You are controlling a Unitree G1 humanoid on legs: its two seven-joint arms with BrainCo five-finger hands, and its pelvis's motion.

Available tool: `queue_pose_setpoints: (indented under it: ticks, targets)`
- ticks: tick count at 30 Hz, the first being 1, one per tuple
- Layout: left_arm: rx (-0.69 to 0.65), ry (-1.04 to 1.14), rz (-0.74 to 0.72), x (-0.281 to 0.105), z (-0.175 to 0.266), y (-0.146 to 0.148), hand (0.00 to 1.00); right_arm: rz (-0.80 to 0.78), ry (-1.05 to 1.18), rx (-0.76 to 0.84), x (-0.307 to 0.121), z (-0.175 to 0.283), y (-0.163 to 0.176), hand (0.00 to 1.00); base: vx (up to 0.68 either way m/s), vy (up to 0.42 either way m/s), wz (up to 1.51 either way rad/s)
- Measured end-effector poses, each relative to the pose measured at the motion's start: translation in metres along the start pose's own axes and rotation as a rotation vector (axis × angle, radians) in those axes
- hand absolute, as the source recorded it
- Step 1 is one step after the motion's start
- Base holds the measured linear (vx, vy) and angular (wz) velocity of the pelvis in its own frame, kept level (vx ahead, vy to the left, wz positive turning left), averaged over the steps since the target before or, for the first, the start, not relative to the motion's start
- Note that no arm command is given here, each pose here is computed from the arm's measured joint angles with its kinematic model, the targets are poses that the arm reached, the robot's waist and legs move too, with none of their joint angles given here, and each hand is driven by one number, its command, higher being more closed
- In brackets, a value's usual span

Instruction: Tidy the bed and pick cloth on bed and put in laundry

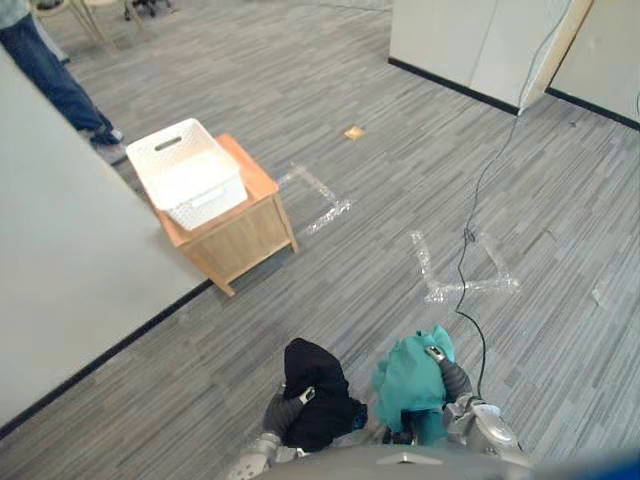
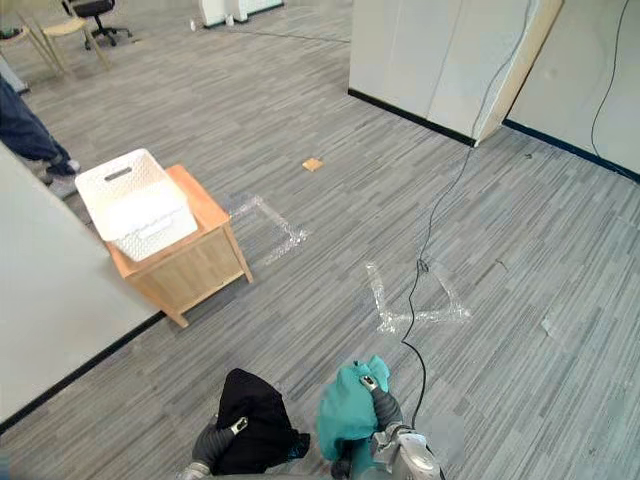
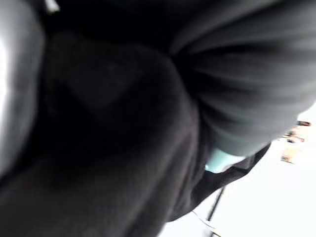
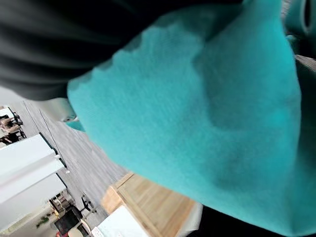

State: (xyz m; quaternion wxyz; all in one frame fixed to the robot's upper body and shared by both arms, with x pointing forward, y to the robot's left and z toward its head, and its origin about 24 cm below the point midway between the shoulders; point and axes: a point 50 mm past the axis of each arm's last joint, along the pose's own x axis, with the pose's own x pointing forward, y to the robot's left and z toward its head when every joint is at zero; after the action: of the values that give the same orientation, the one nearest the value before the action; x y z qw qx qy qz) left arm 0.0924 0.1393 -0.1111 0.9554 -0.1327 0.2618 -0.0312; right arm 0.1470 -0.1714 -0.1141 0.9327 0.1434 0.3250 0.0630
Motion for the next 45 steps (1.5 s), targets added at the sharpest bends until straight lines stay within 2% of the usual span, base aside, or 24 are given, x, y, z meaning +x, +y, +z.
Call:
queue_pose_setpoints:
  ticks: [9,16,25,30,33,40,45]
  targets:
    - [-0.008,-0.095,-0.004,-0.004,0.014,0.005,1.00,0.028,0.031,-0.059,0.004,0.006,-0.003,1.00,0.34,-0.059,-0.71]
    - [-0.012,-0.025,-0.039,0.008,0.012,0.003,1.00,0.030,0.042,-0.062,-0.013,-0.020,0.002,1.00,0.40,0.110,0.14]
    - [-0.029,0.008,0.149,0.009,0.014,0.016,1.00,0.102,0.012,-0.128,-0.013,-0.018,0.017,1.00,0.42,0.104,0.96]
    - [-0.011,0.020,0.137,0.018,0.017,0.013,1.00,0.104,-0.008,-0.133,-0.010,-0.014,0.023,1.00,0.43,-0.227,1.90]
    - [0.021,0.052,0.131,0.009,0.007,0.022,1.00,0.122,-0.012,-0.122,-0.008,-0.015,0.032,1.00,0.40,-0.397,1.03]
    - [0.015,0.051,0.055,0.000,-0.005,0.012,1.00,0.076,-0.057,-0.109,0.004,0.011,0.016,1.00,0.29,-0.320,0.34]
    - [-0.012,0.004,0.024,0.000,0.000,0.008,1.00,0.077,0.002,-0.102,-0.003,-0.001,0.011,1.00,0.18,-0.201,0.07]
